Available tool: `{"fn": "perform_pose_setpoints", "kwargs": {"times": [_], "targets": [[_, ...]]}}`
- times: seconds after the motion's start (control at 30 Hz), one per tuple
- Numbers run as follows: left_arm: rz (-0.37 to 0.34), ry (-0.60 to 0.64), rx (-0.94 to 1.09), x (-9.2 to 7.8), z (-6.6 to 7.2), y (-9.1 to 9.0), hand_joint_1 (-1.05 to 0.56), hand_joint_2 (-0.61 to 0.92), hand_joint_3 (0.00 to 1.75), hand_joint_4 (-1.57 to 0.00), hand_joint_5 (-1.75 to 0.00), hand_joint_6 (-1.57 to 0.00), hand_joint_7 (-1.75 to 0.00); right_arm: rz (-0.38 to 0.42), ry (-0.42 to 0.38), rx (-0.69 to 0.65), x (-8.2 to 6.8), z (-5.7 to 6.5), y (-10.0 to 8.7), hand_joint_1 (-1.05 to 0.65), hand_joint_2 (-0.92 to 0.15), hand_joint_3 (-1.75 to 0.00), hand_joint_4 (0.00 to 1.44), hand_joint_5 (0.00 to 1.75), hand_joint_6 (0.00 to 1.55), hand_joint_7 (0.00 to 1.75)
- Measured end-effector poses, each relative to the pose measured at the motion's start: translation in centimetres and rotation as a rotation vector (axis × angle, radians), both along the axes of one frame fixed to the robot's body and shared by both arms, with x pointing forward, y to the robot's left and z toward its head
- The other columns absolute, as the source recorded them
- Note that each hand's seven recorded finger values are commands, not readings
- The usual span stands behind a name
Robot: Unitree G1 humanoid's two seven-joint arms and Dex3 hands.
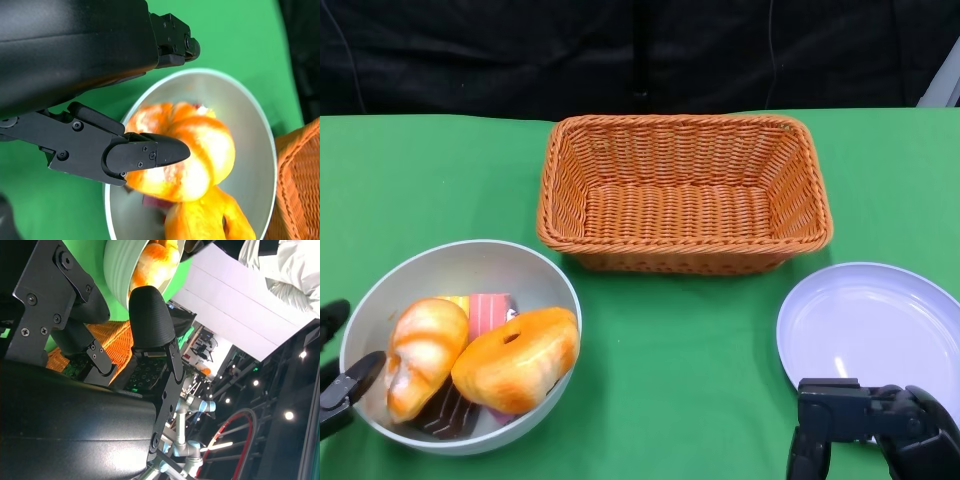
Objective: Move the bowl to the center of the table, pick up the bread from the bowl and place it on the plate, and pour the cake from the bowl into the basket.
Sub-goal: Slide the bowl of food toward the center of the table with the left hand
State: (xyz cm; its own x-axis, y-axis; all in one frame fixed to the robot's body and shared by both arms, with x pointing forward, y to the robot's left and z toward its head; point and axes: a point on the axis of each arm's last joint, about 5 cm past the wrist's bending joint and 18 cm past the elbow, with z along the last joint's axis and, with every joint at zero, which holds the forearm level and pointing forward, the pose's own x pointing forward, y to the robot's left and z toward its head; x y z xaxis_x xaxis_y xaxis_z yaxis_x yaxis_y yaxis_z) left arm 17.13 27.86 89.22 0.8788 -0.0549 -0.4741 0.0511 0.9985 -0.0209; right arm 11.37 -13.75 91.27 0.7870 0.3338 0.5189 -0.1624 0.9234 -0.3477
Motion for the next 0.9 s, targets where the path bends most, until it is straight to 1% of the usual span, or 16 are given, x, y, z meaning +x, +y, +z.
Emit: {"fn": "perform_pose_setpoints", "kwargs": {"times": [0.07,0.13,0.27,0.4,0.6,0.9], "targets": [[0.003,0.040,-0.097,0.2,-0.2,0.1,-0.58,0.92,0.53,0.00,0.00,0.00,0.00,0.000,0.002,0.000,0.0,0.0,0.0,0.21,-0.04,-1.75,1.07,1.75,1.02,1.48],[0.005,0.064,-0.163,0.4,-0.3,0.1,-0.57,0.92,0.57,0.00,0.00,0.00,0.00,-0.001,0.006,0.002,-0.1,-0.1,0.0,0.20,-0.05,-1.75,1.07,1.75,1.01,1.48],[-0.022,0.103,-0.283,1.0,-0.3,-0.1,-0.60,0.92,0.60,0.00,0.00,0.00,0.00,0.001,0.006,0.001,-0.1,-0.1,0.0,0.19,-0.05,-1.75,1.07,1.75,1.01,1.48],[-0.048,0.124,-0.385,1.2,-0.3,-0.5,-0.64,0.92,0.55,0.00,0.00,0.00,0.00,0.000,0.008,0.002,-0.1,-0.1,0.0,0.19,-0.05,-1.75,1.07,1.75,1.01,1.48],[-0.095,0.113,-0.499,1.2,0.0,-2.0,-0.67,0.92,0.56,0.00,0.00,0.00,0.00,0.000,0.008,0.003,-0.1,-0.1,0.0,0.19,-0.05,-1.75,1.06,1.75,1.00,1.48],[-0.146,0.108,-0.564,0.7,0.6,-3.4,-0.68,0.92,0.59,0.00,0.00,0.00,0.00,-0.001,0.007,0.005,-0.1,0.0,0.0,0.20,-0.04,-1.75,1.07,1.75,1.00,1.48]]}}
